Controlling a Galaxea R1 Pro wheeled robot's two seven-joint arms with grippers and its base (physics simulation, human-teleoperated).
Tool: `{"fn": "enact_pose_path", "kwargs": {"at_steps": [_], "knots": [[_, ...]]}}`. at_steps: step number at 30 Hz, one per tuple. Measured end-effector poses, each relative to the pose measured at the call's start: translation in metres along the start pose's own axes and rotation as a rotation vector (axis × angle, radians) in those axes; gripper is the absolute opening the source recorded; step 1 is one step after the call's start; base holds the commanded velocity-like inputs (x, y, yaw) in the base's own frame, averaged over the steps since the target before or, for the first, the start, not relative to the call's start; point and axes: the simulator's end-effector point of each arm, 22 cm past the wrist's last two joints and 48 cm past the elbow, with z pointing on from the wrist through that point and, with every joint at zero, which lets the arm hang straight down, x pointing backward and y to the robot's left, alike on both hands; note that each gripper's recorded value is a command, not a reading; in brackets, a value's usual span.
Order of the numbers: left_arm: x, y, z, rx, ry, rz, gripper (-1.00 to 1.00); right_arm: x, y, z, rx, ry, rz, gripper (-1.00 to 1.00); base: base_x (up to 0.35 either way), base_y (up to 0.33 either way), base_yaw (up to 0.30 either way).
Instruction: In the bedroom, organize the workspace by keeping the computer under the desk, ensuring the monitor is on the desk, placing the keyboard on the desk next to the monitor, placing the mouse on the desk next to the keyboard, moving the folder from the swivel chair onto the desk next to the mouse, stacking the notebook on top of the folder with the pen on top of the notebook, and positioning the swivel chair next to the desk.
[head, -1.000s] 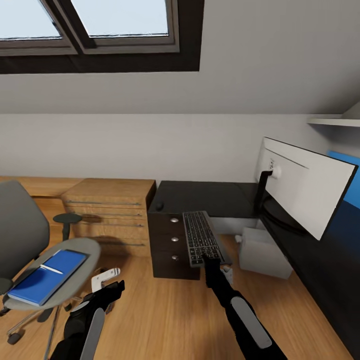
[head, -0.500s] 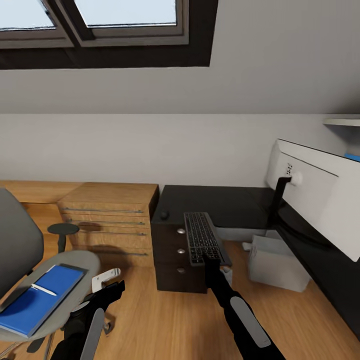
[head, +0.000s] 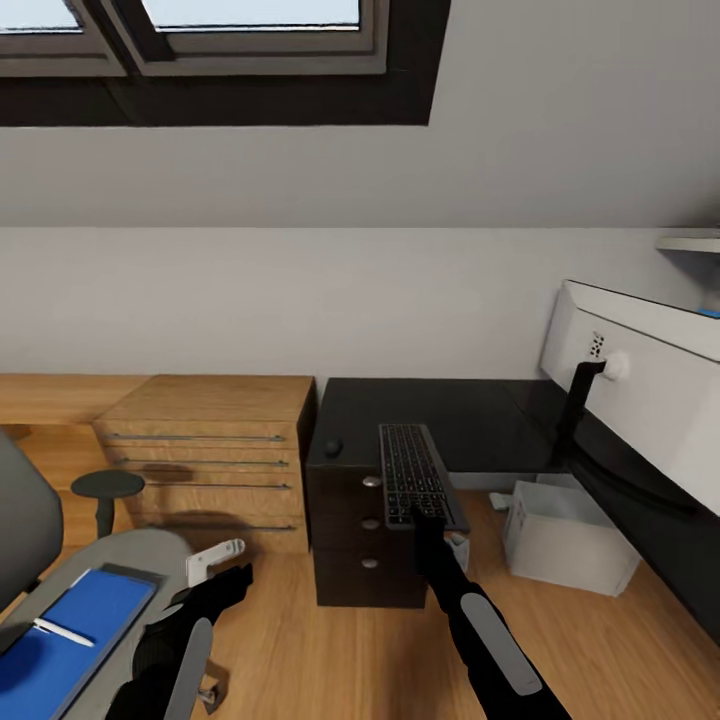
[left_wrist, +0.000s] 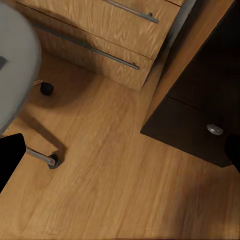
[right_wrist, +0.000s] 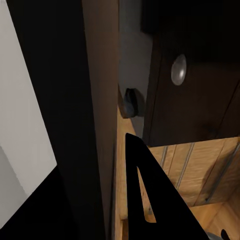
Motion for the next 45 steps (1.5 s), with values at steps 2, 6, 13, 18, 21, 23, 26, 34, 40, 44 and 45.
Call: {"fn": "enact_pose_path", "kwargs": {"at_steps": [2, 6, 13, 18, 21, 23, 26, 34, 40, 44, 45], "knots": [[0.001, -0.001, 0.0, 0.001, 0.001, 0.003, 1.0, 0.0, 0.001, 0.0, -0.001, -0.001, -0.001, -1.0, 0.193, 0.007, -0.02], [0.001, -0.001, 0.0, 0.002, 0.001, 0.003, 1.0, -0.001, 0.001, 0.0, -0.001, 0.0, -0.002, -1.0, 0.271, 0.003, -0.008], [0.001, -0.001, 0.0, 0.002, 0.001, 0.004, 1.0, -0.002, 0.0, -0.001, 0.0, 0.0, -0.006, -1.0, 0.318, 0.0, -0.001], [0.001, -0.001, 0.0, 0.001, 0.001, 0.004, 1.0, 0.0, 0.0, -0.001, 0.0, 0.005, -0.015, -1.0, 0.324, 0.008, 0.0], [0.001, -0.001, 0.0, 0.001, 0.001, 0.004, 1.0, 0.0, 0.0, -0.001, 0.001, 0.005, -0.015, -1.0, 0.325, 0.048, 0.0], [0.001, -0.001, 0.0, 0.0, 0.001, 0.004, 1.0, 0.001, 0.0, -0.001, 0.001, 0.006, -0.015, -1.0, 0.323, 0.045, 0.0], [0.001, -0.001, 0.0, 0.001, 0.001, 0.003, 1.0, 0.002, 0.0, 0.0, 0.001, 0.007, -0.015, -1.0, 0.194, 0.013, 0.0], [-0.015, -0.003, -0.006, 0.008, -0.043, -0.01, 1.0, 0.012, -0.005, 0.0, 0.0, 0.027, -0.023, -1.0, 0.025, 0.002, 0.0], [-0.01, -0.001, -0.001, 0.008, -0.051, -0.014, 1.0, 0.015, -0.015, 0.001, -0.005, 0.034, -0.038, -1.0, 0.001, 0.0, 0.0], [-0.005, 0.0, 0.003, 0.009, -0.052, -0.014, 1.0, 0.022, 0.007, -0.001, -0.137, 0.052, -0.142, -1.0, 0.0, 0.0, 0.0], [-0.003, 0.001, 0.004, 0.009, -0.053, -0.015, 1.0, 0.023, 0.006, -0.001, -0.142, 0.052, -0.146, -1.0, 0.0, 0.0, 0.0]]}}
